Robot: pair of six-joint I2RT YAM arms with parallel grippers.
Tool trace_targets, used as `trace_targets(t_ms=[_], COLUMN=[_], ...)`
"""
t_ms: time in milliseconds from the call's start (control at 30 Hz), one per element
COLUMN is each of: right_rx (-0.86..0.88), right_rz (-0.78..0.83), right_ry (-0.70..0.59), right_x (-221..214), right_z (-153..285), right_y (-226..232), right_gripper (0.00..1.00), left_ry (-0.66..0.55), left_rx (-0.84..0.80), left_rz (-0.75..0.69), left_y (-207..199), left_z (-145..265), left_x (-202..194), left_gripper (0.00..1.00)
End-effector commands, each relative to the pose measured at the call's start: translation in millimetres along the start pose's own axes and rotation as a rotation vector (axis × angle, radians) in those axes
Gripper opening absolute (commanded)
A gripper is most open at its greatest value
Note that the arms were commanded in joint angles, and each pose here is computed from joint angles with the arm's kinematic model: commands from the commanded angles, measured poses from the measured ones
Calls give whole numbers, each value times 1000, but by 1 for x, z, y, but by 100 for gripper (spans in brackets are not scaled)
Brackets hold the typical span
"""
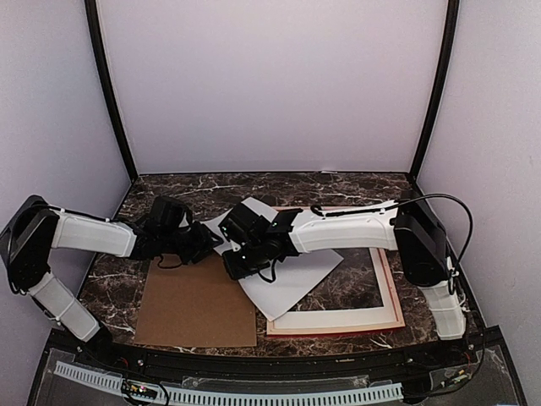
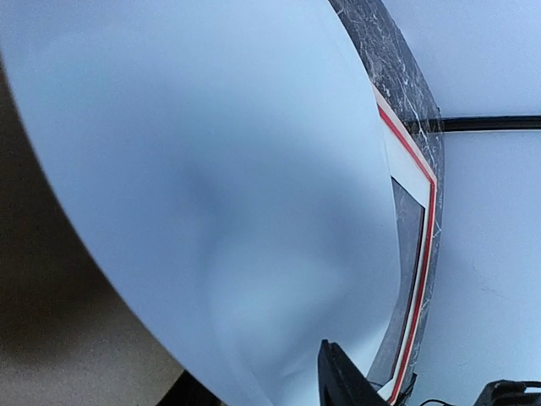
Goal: Put the photo into the frame
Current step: Pass from the right arm to the left, then place the photo on the mat board.
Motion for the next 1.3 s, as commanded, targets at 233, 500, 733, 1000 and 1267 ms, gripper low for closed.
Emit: trace_targets(t_ms=[233,500,733,1000,1267], right_rx=[152,49,-140,-290,-382], right_rz=[-63,-103,-168,-277,-331], right_ry=[-55,-99,-184,-224,-226], right_x=[13,12,16,-4,-21], right_z=[43,81,134,174,190], right_y=[6,-36,-110,-189,-229], right_gripper=[29,48,58,59,59], left_ry=[1,13,132,382,515], left_rx=[-40,-91,-180,-388,-429], left_rz=[-55,-187,-344,-409,-436], left_y=[-4,-27,-72,-118,-131], left_z=[-14,-6,6,-11,-42], left_x=[5,17,20,13,11], left_gripper=[22,0,0,0,0])
Point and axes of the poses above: each gripper's point midway between its finger pads, its own z axis back along the fingers, its own y axis along the line the jaws close on, x = y × z, the point moved 4 cm from there along z, back along the fingers, and after that the axes turned 4 degrees about -z, right-handed, at the moved point
